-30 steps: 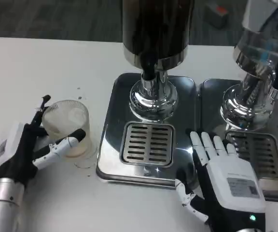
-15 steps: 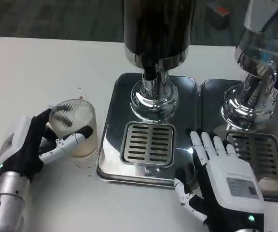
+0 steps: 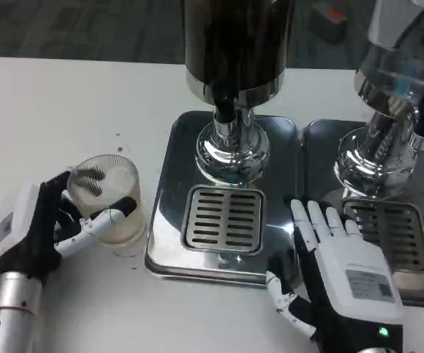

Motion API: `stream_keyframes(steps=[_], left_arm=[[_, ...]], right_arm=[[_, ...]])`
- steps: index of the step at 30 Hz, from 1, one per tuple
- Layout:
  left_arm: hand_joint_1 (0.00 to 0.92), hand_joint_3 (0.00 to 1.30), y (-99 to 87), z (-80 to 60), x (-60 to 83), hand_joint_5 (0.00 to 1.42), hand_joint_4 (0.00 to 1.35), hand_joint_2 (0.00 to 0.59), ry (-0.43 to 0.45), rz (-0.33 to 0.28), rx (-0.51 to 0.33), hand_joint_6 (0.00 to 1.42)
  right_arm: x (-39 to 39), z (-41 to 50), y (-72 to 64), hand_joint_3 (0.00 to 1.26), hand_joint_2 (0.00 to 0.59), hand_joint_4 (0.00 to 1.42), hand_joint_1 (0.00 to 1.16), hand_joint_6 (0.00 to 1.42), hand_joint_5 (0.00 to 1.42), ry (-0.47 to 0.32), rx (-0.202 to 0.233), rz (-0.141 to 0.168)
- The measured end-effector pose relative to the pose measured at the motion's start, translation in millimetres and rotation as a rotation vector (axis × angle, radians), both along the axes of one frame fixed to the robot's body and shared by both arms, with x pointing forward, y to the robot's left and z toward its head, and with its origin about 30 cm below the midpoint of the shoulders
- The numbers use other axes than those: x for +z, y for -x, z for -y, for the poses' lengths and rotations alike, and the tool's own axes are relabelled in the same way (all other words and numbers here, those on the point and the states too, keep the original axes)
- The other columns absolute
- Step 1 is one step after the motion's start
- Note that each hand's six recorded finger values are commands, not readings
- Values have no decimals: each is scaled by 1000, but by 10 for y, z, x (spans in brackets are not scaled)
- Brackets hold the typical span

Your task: Grasp the cup under the faucet to collect the drink, then remove the cup.

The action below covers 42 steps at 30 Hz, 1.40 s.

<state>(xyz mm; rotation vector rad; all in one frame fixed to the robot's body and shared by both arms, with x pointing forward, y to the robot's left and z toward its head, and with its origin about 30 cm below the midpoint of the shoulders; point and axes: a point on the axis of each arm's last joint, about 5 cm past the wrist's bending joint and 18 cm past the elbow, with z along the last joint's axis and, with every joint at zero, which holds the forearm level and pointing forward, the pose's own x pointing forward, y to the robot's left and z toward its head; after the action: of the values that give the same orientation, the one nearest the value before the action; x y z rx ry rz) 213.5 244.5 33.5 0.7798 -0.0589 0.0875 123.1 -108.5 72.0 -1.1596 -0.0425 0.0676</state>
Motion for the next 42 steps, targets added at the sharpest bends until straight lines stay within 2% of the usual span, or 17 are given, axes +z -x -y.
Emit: stream_keyframes(steps=[9,13,18,29,35,42], left_arm=[[393,533,19,15,0,890,662,99,5,49,-12,936],[395,533,20,19,5,896,662,96,10,65,-15,936],[397,534,13,26,8,898,662,93,10,73,-14,936],[410,534,-1,49,10,887,662,91,14,84,-15,923],[475,540,1,56,4,898,671,84,1,80,-28,936],[486,548,-7,74,8,898,671,71,-1,95,-35,955]], right_arm=[[0,-2,0,25,544,0,328,16,0,1,1,1],[5,-3,2,25,544,0,328,16,0,14,3,10],[20,2,-1,25,544,0,328,16,0,17,1,22],[21,0,6,25,544,0,328,16,0,12,-5,20],[22,-4,6,25,544,0,328,16,0,10,-6,20],[22,-3,4,25,544,0,328,16,0,10,-7,21]])
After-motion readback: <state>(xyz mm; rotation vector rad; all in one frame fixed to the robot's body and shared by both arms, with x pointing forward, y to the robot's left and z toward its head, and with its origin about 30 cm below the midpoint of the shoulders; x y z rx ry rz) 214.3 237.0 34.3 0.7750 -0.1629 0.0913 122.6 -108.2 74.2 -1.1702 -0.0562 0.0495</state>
